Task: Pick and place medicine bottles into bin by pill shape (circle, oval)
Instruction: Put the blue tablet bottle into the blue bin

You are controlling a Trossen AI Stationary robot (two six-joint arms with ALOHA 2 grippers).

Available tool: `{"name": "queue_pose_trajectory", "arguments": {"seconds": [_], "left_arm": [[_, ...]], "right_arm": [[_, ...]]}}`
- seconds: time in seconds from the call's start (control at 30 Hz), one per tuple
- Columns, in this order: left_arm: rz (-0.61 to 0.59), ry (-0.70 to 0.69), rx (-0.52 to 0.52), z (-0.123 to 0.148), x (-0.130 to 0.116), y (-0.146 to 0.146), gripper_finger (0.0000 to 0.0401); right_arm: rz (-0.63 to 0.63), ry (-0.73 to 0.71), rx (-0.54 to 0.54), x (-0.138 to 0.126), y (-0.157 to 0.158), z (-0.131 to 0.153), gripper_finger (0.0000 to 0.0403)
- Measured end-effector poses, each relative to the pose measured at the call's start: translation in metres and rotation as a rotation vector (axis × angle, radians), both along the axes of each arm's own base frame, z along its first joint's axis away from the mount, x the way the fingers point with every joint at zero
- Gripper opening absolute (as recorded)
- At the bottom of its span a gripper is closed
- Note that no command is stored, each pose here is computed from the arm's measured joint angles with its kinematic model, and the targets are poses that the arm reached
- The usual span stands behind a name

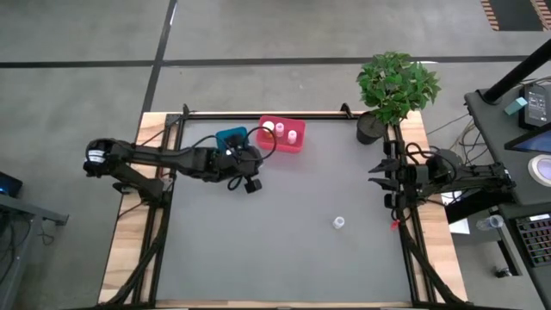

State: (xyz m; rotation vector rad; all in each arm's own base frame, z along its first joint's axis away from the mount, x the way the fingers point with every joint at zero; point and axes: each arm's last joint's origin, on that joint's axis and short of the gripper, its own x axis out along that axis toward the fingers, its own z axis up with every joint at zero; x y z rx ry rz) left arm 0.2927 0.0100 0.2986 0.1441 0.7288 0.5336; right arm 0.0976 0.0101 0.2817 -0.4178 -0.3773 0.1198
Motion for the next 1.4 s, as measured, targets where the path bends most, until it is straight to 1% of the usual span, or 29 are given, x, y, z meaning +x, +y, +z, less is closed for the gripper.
{"name": "queue_pose_trajectory", "arguments": {"seconds": [0.13,0.43,0.63,0.8,0.97,1.07,1.2,1.4], "left_arm": [[0.043,0.025,0.008,-0.002,-0.003,0.004,0.0096],[0.069,0.049,-0.006,-0.004,-0.007,0.004,0.0096],[0.105,0.075,-0.001,-0.014,-0.013,0.008,0.0096],[0.134,0.059,-0.019,-0.020,-0.028,0.010,0.0096],[0.177,0.001,-0.050,-0.019,-0.047,0.012,0.0096],[0.188,-0.034,-0.058,-0.023,-0.055,0.012,0.0096],[0.187,-0.067,-0.061,-0.035,-0.059,0.012,0.0096],[0.220,-0.063,-0.070,-0.045,-0.059,0.016,0.0096]], "right_arm": [[0.004,0.001,-0.010,0.000,0.000,-0.001,0.0066],[0.004,0.002,-0.018,0.000,0.000,-0.002,0.0066],[0.004,0.002,-0.016,0.000,0.000,-0.002,0.0066],[-0.002,0.000,-0.032,0.000,0.000,-0.002,0.0066],[-0.003,-0.003,-0.034,0.000,0.000,-0.002,0.0066],[-0.002,-0.003,-0.031,0.000,0.000,-0.002,0.0066],[-0.006,-0.004,-0.031,0.000,0.000,-0.002,0.0066],[-0.016,-0.009,-0.045,0.000,0.000,-0.002,0.0066]]}}
